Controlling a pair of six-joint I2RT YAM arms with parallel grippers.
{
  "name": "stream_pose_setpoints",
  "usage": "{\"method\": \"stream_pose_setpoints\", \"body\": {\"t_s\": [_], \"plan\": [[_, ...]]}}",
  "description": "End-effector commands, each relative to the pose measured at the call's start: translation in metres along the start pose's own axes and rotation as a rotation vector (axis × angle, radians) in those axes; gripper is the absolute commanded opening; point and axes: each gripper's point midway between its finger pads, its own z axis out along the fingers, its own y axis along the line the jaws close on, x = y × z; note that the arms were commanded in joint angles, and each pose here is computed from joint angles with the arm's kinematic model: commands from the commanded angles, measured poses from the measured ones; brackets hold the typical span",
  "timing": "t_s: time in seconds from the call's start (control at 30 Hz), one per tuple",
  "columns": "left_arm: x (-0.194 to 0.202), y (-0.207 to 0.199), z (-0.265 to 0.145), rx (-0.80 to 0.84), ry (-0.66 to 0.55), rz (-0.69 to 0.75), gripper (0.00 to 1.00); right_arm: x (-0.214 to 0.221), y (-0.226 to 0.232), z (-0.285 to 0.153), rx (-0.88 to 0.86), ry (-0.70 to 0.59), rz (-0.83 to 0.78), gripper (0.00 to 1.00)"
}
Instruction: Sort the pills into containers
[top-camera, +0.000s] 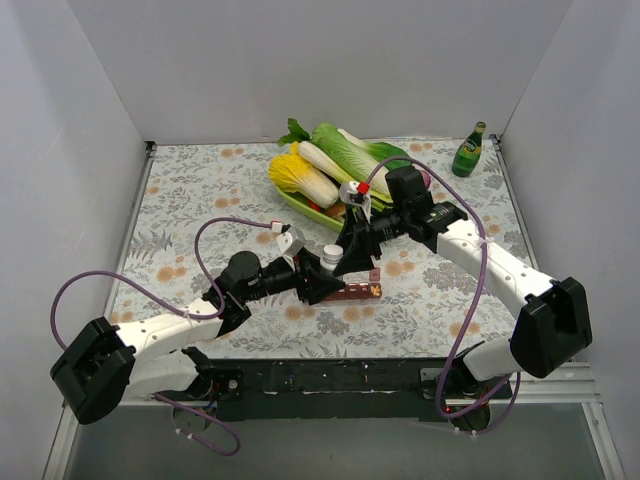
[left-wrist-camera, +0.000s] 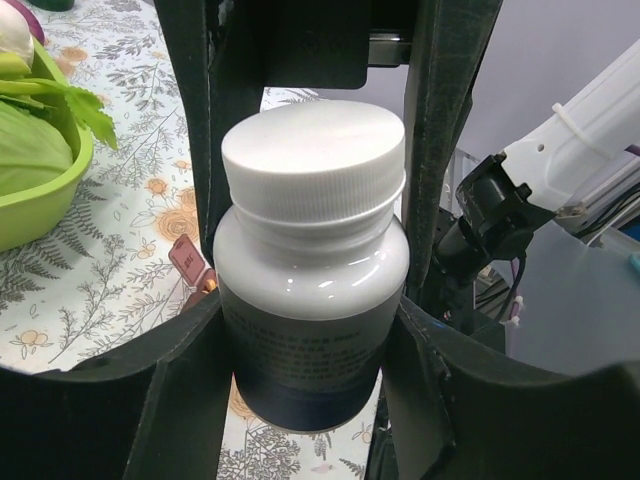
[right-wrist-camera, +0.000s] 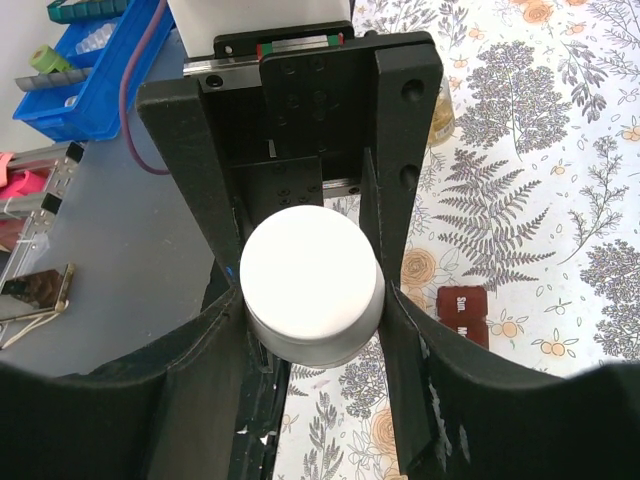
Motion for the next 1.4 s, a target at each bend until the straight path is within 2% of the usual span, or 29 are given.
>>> {"method": "stream_pose_setpoints", "body": {"t_s": [0.0,0.03,0.13,0.2,0.23,0.27,0.3,0.37,0.47,0.73,0.8,0.83,0.87,1.0,1.13,1.37], "plan": [[-0.017,-0.006,-0.001,0.008,-0.034,0.023,0.3,-0.011,0.009,-0.004,-0.017,-0.029,-0.048,0.29],[-0.017,-0.007,-0.002,0.009,-0.034,0.023,0.24,-0.011,0.008,-0.004,-0.014,-0.03,-0.049,0.29],[-0.015,-0.01,-0.003,0.021,-0.017,0.03,0.15,-0.011,0.008,-0.004,-0.012,-0.029,-0.048,0.32],[-0.012,-0.01,-0.004,0.023,0.003,0.032,0.0,-0.01,0.009,-0.004,-0.012,-0.028,-0.046,0.41],[-0.012,-0.011,-0.004,0.028,0.007,0.033,0.0,-0.011,0.009,-0.004,-0.012,-0.028,-0.051,0.48],[-0.011,-0.011,-0.004,0.03,0.014,0.034,0.0,-0.01,0.01,-0.005,-0.011,-0.025,-0.048,0.64],[-0.009,-0.012,-0.005,0.033,0.022,0.039,0.0,-0.011,0.009,-0.005,-0.004,-0.023,-0.066,0.7],[-0.008,-0.015,-0.005,0.049,0.038,0.04,0.0,-0.01,0.01,-0.006,0.002,-0.02,-0.07,0.82],[-0.004,-0.016,-0.007,0.058,0.057,0.041,0.0,-0.01,0.01,-0.007,0.009,-0.017,-0.085,0.87],[0.004,-0.025,-0.014,0.106,0.106,0.076,0.0,0.0,0.008,-0.02,0.062,0.041,-0.144,0.94],[0.013,-0.028,-0.019,0.132,0.148,0.084,0.0,-0.003,0.006,-0.026,0.073,0.065,-0.247,0.95],[0.012,-0.031,-0.019,0.143,0.157,0.092,0.0,0.004,0.013,-0.029,0.059,0.098,-0.223,0.95],[0.015,-0.031,-0.02,0.154,0.171,0.107,0.0,0.004,0.012,-0.03,0.044,0.112,-0.287,0.96],[0.022,-0.037,-0.025,0.192,0.217,0.12,0.0,-0.002,0.024,-0.029,-0.02,0.131,-0.335,0.97],[0.023,-0.04,-0.028,0.212,0.224,0.152,0.0,-0.005,0.035,-0.026,-0.07,0.162,-0.353,0.96],[0.024,-0.041,-0.029,0.231,0.245,0.163,0.0,0.008,0.046,-0.008,-0.135,0.218,-0.303,0.88]]}}
